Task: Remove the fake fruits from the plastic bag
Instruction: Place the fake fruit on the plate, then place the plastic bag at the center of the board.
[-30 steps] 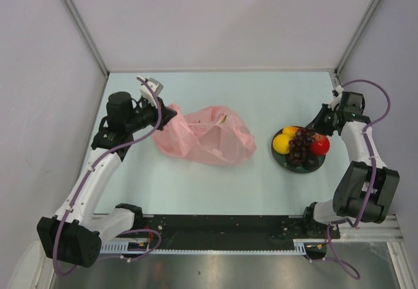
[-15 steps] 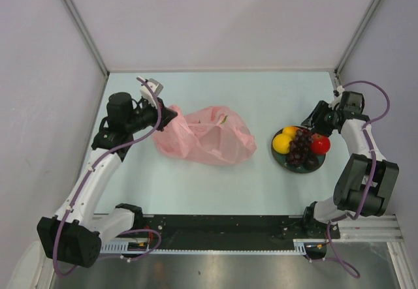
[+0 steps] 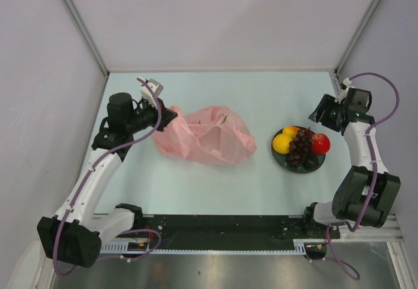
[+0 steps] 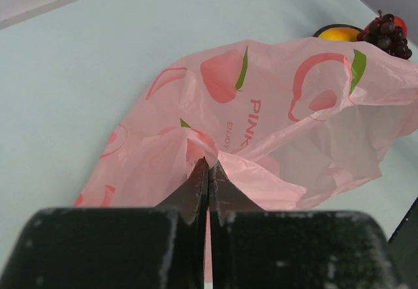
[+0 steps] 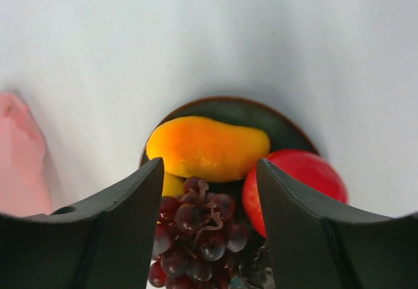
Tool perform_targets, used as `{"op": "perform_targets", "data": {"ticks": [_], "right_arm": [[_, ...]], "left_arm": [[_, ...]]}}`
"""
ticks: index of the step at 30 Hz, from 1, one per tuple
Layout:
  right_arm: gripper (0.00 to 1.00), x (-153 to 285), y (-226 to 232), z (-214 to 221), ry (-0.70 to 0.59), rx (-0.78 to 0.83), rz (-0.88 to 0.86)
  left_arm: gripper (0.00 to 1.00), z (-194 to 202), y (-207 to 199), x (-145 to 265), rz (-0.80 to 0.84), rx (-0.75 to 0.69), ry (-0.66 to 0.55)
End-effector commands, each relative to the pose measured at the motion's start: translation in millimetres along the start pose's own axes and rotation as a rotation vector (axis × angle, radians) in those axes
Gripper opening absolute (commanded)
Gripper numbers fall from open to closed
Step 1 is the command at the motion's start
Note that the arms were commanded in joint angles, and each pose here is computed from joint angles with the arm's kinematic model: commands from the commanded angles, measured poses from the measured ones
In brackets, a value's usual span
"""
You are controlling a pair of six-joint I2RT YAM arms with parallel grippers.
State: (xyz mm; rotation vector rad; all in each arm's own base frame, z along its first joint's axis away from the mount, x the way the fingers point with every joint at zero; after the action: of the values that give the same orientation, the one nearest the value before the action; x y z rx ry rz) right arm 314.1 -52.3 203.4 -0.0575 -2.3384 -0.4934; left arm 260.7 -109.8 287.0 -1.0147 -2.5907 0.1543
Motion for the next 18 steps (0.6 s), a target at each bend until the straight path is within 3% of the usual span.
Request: {"op": "perform_targets", "data": {"ticks": [1, 4, 5, 6, 8, 9, 10, 13, 18], "right_arm": [[0.66, 22.1, 3.8, -41.9, -0.187, 0.167, 0.068], [0.73, 31.8, 39.9, -57.3, -0.248, 0.300, -0.016], [0.80, 33.1, 59.9, -56.7, -0.259, 0.385, -0.050], [0.98, 37.1, 68.7, -60.2, -0.280, 0.408, -0.052], [1.00, 47.4, 88.3, -67.5, -0.333, 0.456, -0.097], [1.00, 47.8, 100.8, -65.2, -0.335, 0.488, -0.131], [1.00, 48.2, 105.3, -64.4, -0.333, 0.499, -0.140], [0.99, 46.2, 128.7, -62.1, -0.293, 0.560, -0.205], [1.00, 32.6, 142.8, -56.3, -0.261, 0.551, -0.015]], "left_arm": [[0.00, -8.4, -6.6, 2.9, 0.027, -0.005, -0.032], [0.04, -16.4, -9.1, 5.5, 0.035, -0.022, -0.046], [0.29, -18.1, -10.4, 6.5, 0.041, -0.027, -0.048], [0.47, -20.7, -11.1, 7.2, 0.044, -0.035, -0.053], [0.75, -26.1, -13.3, 9.1, 0.054, -0.046, -0.064], [0.80, -26.8, -12.7, 8.8, 0.053, -0.045, -0.065], [0.99, -29.1, -11.2, 8.5, 0.051, -0.071, -0.068], [1.00, -39.7, -9.9, 10.2, 0.027, -0.093, -0.092], [1.00, -74.1, 2.7, 24.3, -0.088, -0.102, -0.188]]}}
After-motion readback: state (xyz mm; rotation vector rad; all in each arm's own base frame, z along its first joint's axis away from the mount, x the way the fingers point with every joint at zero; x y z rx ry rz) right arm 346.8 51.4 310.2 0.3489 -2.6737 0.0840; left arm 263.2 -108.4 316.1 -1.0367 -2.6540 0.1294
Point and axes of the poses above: each gripper's point midway between its finger pads, its own x axis back along the fingers, its own y axis along the line the jaws close on, z = x × y, the point moved 7 cm from there along x, back along the fingers, and after that the axes turned 3 degrees about x, right-handed, at the moved point
